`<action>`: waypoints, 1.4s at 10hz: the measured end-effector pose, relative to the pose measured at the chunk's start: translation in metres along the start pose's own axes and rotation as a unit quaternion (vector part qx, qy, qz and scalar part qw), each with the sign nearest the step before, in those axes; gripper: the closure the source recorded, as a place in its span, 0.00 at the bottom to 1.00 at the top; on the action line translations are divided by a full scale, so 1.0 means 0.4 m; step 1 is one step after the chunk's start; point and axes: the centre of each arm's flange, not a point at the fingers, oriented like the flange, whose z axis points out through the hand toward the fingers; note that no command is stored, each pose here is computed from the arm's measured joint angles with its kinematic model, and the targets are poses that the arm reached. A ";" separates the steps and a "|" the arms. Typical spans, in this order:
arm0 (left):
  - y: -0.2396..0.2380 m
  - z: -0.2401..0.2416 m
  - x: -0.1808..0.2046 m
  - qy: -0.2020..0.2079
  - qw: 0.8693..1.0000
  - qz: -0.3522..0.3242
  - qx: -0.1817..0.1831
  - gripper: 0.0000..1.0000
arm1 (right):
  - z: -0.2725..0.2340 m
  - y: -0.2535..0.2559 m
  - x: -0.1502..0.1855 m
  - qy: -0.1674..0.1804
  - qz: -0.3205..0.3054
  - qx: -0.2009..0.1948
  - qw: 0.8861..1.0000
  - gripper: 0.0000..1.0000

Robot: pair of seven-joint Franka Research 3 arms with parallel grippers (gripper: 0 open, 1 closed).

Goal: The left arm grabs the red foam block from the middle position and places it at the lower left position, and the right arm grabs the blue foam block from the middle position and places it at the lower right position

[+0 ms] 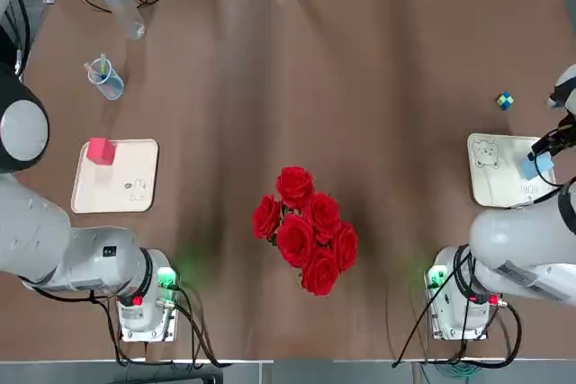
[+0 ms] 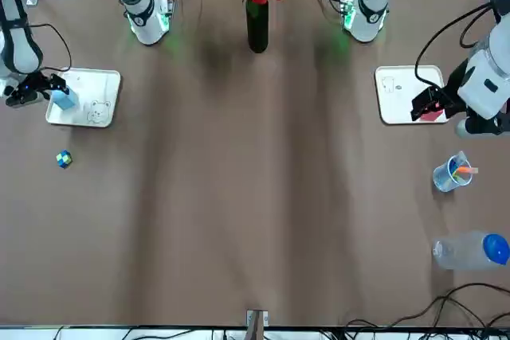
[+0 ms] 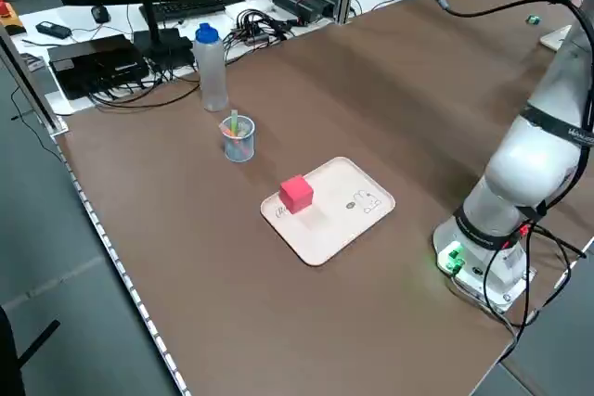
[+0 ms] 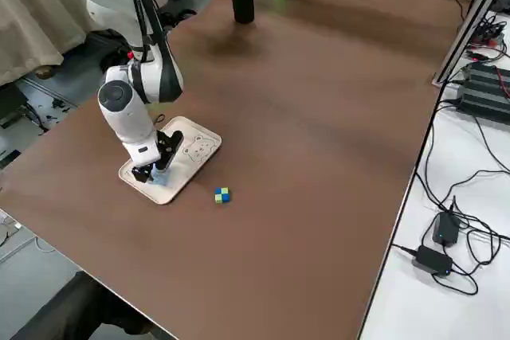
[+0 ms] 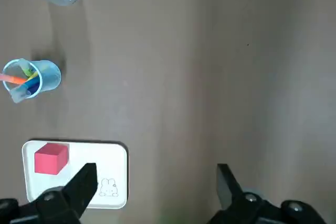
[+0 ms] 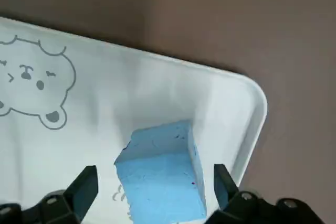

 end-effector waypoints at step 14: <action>-0.017 0.006 -0.002 -0.008 0.999 0.043 0.010 0.00 | -0.653 -0.361 0.688 0.106 -0.023 -0.076 0.991 0.00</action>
